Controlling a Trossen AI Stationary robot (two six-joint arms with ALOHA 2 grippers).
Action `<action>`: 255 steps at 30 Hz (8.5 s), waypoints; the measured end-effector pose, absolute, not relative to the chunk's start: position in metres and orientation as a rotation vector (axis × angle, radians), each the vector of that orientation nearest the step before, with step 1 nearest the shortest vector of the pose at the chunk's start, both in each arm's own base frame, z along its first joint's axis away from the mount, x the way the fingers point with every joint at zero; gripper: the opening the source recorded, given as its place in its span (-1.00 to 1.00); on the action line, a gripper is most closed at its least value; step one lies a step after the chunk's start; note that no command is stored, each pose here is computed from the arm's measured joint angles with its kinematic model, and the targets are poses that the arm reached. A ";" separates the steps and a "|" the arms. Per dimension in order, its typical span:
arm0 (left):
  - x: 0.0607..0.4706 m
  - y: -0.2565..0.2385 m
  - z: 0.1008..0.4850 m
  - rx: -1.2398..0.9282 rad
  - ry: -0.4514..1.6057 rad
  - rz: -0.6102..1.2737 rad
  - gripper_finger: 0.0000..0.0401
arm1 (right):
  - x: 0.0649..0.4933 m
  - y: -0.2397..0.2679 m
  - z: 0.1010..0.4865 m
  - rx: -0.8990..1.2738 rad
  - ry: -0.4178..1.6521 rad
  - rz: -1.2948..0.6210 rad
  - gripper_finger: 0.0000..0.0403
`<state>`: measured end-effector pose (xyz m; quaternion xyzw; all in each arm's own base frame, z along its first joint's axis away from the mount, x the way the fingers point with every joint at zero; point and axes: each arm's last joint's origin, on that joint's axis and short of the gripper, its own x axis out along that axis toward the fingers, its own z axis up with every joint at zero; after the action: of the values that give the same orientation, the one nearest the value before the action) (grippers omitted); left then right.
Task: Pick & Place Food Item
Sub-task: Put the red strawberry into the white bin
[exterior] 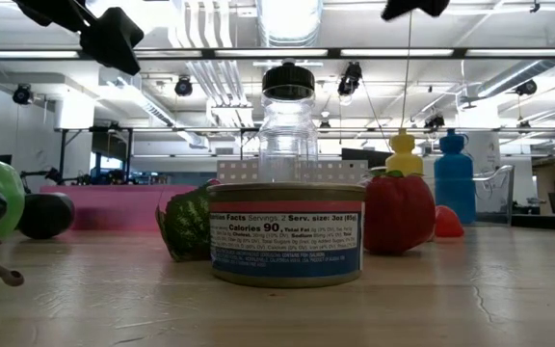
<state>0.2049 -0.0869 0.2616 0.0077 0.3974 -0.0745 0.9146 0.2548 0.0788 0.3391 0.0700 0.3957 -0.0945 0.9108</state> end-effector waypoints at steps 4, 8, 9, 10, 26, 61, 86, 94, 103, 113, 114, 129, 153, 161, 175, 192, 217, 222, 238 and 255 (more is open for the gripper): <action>0.205 -0.087 0.262 0.014 0.811 -0.155 0.81 | 0.253 0.079 0.322 0.107 0.875 -0.178 -0.19; 0.205 -0.087 0.262 0.014 0.812 -0.155 0.80 | 0.250 0.078 0.304 0.086 0.927 -0.190 -0.21; 0.205 -0.087 0.262 0.014 0.812 -0.155 0.79 | 0.249 0.077 0.299 0.081 0.942 -0.194 -0.21; 0.205 -0.087 0.262 0.014 0.812 -0.155 0.79 | 0.248 0.077 0.294 0.078 0.956 -0.199 -0.21; 0.207 -0.087 0.269 0.056 0.785 -0.177 0.83 | 0.215 0.061 0.224 0.176 1.127 -0.374 -0.25; 0.211 -0.089 0.283 0.038 0.726 -0.185 0.78 | 0.219 0.051 0.211 0.170 1.088 -0.487 0.11; 0.211 -0.089 0.283 0.036 0.726 -0.184 0.82 | 0.209 0.025 0.160 0.200 1.090 -0.482 0.11; 0.211 -0.089 0.283 0.036 0.726 -0.184 0.82 | 0.206 0.023 0.153 0.172 1.068 -0.514 0.11; 0.211 -0.089 0.283 0.036 0.726 -0.184 0.78 | 0.203 0.023 0.140 0.179 1.009 -0.492 0.11; 0.211 -0.089 0.283 0.035 0.726 -0.184 0.80 | 0.201 0.022 0.132 0.160 0.963 -0.465 0.11; 0.211 -0.089 0.283 0.035 0.726 -0.184 0.81 | 0.201 0.022 0.132 0.160 0.963 -0.465 0.11; 0.211 -0.089 0.283 0.035 0.725 -0.183 0.79 | 0.211 0.023 0.114 0.123 0.993 -0.503 0.11; 0.211 -0.089 0.282 0.033 0.729 -0.182 0.81 | 0.215 0.024 0.117 0.130 1.003 -0.490 -0.10; 0.211 -0.089 0.282 0.033 0.729 -0.182 0.80 | 0.224 0.026 0.138 0.087 1.033 -0.464 -0.10; 0.210 -0.089 0.282 0.037 0.732 -0.183 0.81 | 0.257 0.025 0.222 -0.080 1.009 -0.509 -0.10; 0.210 -0.089 0.281 0.038 0.736 -0.182 0.78 | 0.285 -0.049 0.318 0.079 0.735 -0.744 -0.09; 0.210 -0.088 0.279 0.042 0.744 -0.182 0.82 | 0.333 -0.142 0.284 0.301 0.799 -0.917 -0.09; 0.210 -0.088 0.279 0.042 0.747 -0.181 0.83 | 0.340 -0.151 0.278 0.318 0.811 -0.917 -0.09; 0.209 -0.088 0.278 0.041 0.756 -0.179 0.78 | 0.335 -0.163 0.269 0.334 0.832 -0.953 -0.09; 0.209 -0.088 0.278 0.037 0.757 -0.177 0.77 | 0.336 -0.164 0.261 0.331 0.827 -0.955 0.12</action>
<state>0.2090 -0.0881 0.2776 0.0180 0.3690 -0.0861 0.9252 0.3358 -0.1644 0.2614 0.1541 0.3847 -0.4444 0.7942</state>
